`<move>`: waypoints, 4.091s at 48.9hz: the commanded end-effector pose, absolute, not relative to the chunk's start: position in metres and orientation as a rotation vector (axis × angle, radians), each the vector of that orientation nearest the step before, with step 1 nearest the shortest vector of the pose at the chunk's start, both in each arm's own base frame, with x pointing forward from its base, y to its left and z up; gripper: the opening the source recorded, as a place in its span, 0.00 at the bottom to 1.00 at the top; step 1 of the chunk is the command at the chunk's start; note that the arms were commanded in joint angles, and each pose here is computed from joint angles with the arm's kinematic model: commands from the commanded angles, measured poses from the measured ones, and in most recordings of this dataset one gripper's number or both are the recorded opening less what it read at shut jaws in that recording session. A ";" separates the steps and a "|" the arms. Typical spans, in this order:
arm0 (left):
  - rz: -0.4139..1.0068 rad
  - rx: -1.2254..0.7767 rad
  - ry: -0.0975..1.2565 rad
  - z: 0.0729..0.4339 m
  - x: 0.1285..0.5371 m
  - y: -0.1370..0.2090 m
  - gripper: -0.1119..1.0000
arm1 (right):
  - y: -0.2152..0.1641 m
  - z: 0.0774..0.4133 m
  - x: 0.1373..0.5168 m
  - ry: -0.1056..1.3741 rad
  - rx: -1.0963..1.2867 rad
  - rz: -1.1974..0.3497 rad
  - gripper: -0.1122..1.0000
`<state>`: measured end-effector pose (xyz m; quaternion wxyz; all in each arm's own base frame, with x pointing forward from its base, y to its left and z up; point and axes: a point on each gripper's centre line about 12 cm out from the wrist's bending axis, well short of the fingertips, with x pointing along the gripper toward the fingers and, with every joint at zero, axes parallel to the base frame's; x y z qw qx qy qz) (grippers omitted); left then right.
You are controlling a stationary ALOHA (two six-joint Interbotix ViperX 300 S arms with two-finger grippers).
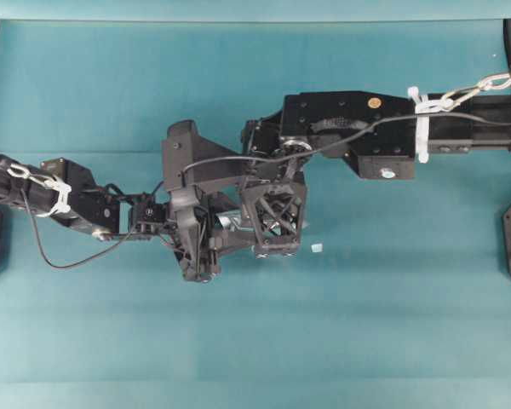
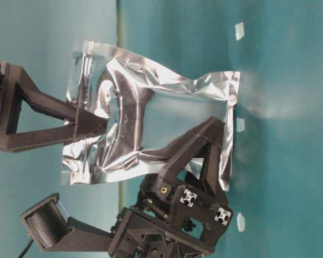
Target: Hand over the silver zip bag and make it stand upright.
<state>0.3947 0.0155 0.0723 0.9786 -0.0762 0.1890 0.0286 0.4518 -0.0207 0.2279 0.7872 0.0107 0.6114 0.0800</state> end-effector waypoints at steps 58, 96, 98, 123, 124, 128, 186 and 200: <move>0.059 -0.148 0.376 0.073 0.396 0.017 0.30 | -0.013 0.283 0.431 1.165 0.030 0.142 0.97; 0.029 -0.100 0.398 0.065 0.394 0.008 0.30 | -0.018 0.295 0.318 0.959 0.202 -0.112 0.97; 0.027 -0.100 0.395 0.065 0.394 0.007 0.30 | -0.018 0.294 0.312 0.935 0.218 -0.119 0.97; 0.016 -0.099 0.385 0.065 0.393 0.003 0.30 | -0.012 0.292 0.254 0.637 0.236 -0.105 0.96; 0.015 -0.099 0.383 0.066 0.393 0.002 0.30 | -0.012 0.292 0.254 0.637 0.235 -0.105 0.96; 0.011 -0.097 0.381 0.066 0.393 0.001 0.30 | -0.012 0.289 0.253 0.645 0.236 -0.105 0.96; -0.004 -0.094 0.377 0.066 0.393 -0.005 0.29 | -0.009 0.273 0.244 0.673 0.234 -0.100 0.96; -0.006 -0.094 0.377 0.066 0.393 -0.006 0.29 | -0.009 0.272 0.243 0.667 0.232 -0.100 0.96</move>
